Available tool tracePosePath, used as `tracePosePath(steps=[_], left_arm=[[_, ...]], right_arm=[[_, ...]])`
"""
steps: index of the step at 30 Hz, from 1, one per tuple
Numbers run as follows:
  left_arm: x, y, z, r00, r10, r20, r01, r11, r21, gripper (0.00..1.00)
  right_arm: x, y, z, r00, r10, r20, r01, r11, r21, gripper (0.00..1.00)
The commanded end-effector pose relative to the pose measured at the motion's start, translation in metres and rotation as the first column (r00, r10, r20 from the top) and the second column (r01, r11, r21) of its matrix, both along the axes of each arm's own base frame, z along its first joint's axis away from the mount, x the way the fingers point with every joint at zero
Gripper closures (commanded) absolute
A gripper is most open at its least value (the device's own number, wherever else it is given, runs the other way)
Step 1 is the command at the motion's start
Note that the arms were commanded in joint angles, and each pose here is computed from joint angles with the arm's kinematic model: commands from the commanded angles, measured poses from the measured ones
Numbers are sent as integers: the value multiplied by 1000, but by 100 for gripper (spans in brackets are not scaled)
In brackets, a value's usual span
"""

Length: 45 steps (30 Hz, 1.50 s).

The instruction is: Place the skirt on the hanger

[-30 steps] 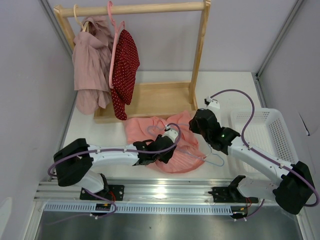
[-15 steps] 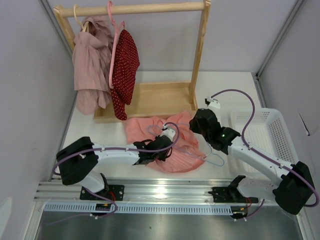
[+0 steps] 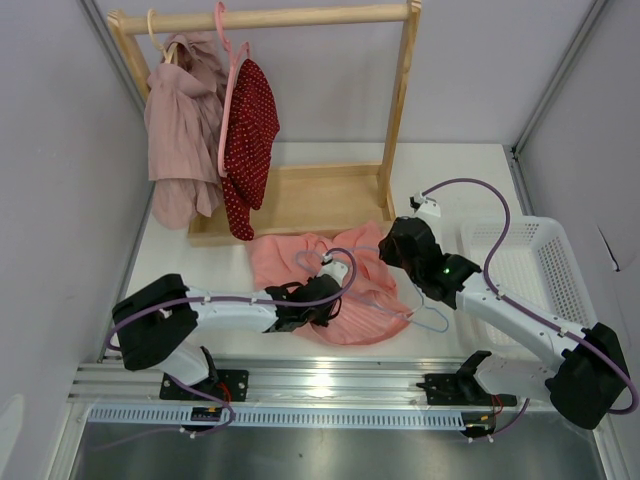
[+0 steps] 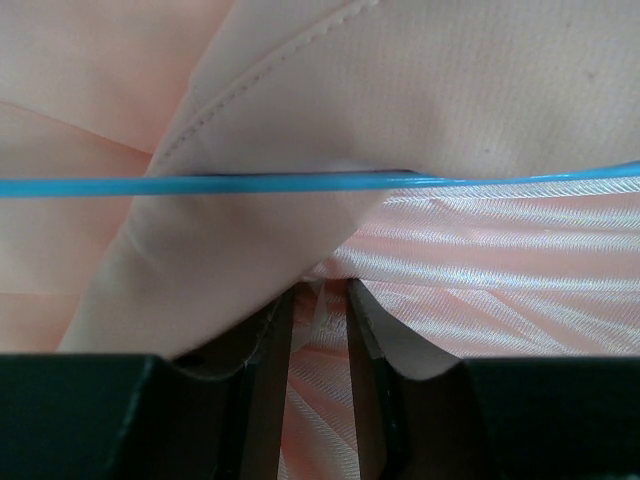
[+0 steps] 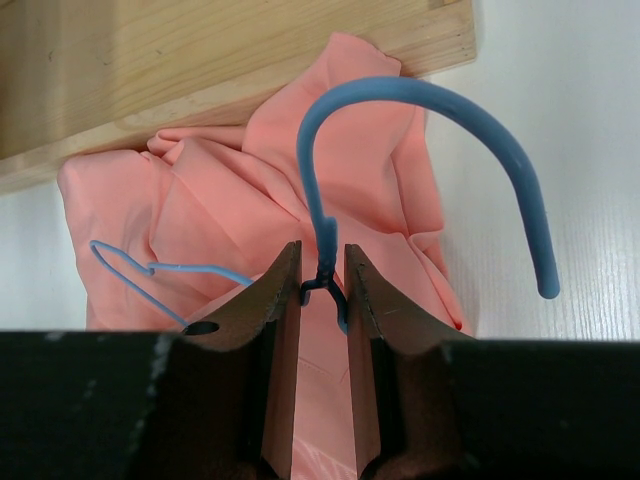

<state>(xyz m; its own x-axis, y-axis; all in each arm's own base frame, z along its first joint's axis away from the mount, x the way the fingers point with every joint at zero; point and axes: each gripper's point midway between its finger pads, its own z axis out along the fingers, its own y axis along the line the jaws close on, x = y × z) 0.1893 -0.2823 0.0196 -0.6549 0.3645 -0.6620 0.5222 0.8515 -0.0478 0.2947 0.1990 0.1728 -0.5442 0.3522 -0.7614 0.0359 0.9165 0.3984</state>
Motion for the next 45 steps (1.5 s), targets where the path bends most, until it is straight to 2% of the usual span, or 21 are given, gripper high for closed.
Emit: tracePosePath(steps=[1, 4, 7, 8, 11, 13, 17, 24, 35, 45], left_arm=[[8, -7, 6, 999, 34, 18, -33, 998, -52, 67], [15, -10, 10, 999, 40, 17, -38, 996, -76, 69], [19, -9, 9, 999, 38, -7, -38, 995, -90, 82], [22, -8, 9, 999, 41, -10, -42, 995, -93, 89], [23, -7, 9, 999, 36, -23, -38, 995, -96, 100], [19, -6, 11, 999, 19, -30, -22, 994, -108, 100], [18, -25, 39, 999, -40, -4, 38, 975, -219, 100], [-3, -27, 71, 991, -135, 14, 132, 935, -330, 100], [9, -5, 93, 999, -43, 11, 44, 915, -400, 100], [20, 21, 81, 997, 69, -23, -72, 908, -413, 100]], right_arm=[[8, 1, 18, 999, -18, 46, 17, 999, 36, 100], [7, 1, 18, 999, -19, 47, 17, 999, 34, 100], [7, 0, 17, 999, -18, 43, 16, 999, 30, 100], [7, 1, 17, 999, -19, 44, 17, 999, 32, 100], [8, 0, 18, 999, -19, 47, 17, 999, 32, 100], [8, 1, 17, 999, -16, 46, 15, 999, 33, 100], [8, 2, 15, 999, -15, 43, 14, 999, 36, 100], [7, 1, 14, 999, -13, 43, 11, 999, 44, 100], [5, 4, 12, 999, 0, 36, -2, 999, 54, 100], [4, 2, 9, 999, -19, 29, 18, 999, 36, 100]])
